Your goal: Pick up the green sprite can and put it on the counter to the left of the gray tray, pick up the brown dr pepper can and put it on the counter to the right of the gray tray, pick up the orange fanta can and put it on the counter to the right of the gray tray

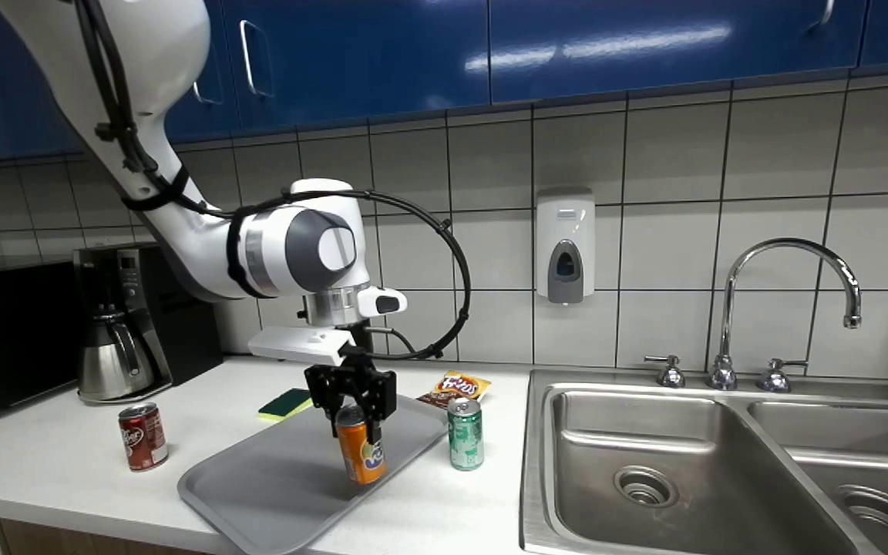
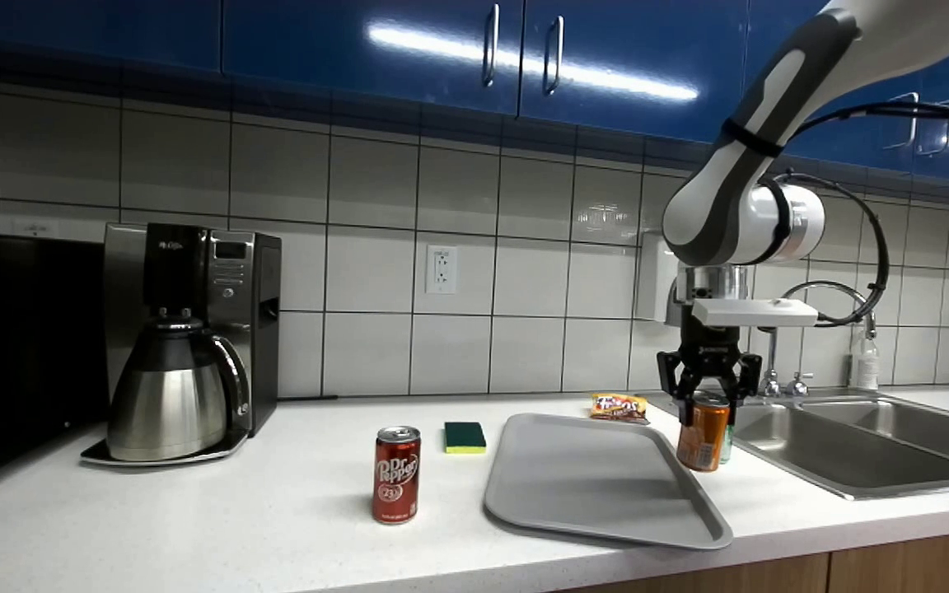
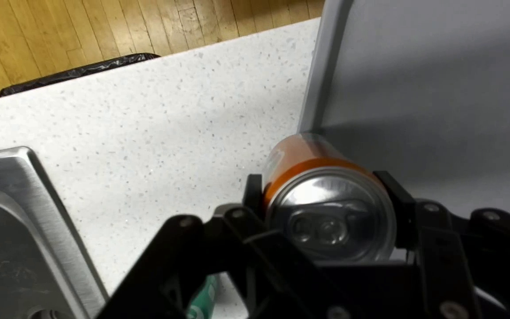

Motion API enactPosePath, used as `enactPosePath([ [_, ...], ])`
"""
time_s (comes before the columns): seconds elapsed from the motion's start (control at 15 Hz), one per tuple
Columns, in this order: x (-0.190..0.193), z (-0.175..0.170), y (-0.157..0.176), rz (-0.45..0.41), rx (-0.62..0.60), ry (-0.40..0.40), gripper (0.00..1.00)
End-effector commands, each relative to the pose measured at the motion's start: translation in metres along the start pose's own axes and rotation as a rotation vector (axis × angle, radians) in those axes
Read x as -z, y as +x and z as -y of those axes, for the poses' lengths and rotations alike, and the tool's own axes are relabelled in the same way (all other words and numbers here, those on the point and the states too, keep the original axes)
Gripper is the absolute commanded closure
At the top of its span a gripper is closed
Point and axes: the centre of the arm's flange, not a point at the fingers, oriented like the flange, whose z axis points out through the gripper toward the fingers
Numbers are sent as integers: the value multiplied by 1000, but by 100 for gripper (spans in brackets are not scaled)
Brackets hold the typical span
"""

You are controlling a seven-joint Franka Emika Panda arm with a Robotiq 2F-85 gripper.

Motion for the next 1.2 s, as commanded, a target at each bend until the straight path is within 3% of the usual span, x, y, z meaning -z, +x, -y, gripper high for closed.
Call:
enactPosePath([
  [0.0,10,-18,-15,-18,-43,8,62],
  [1.13,-12,-62,-3,16,-145,8,62],
])
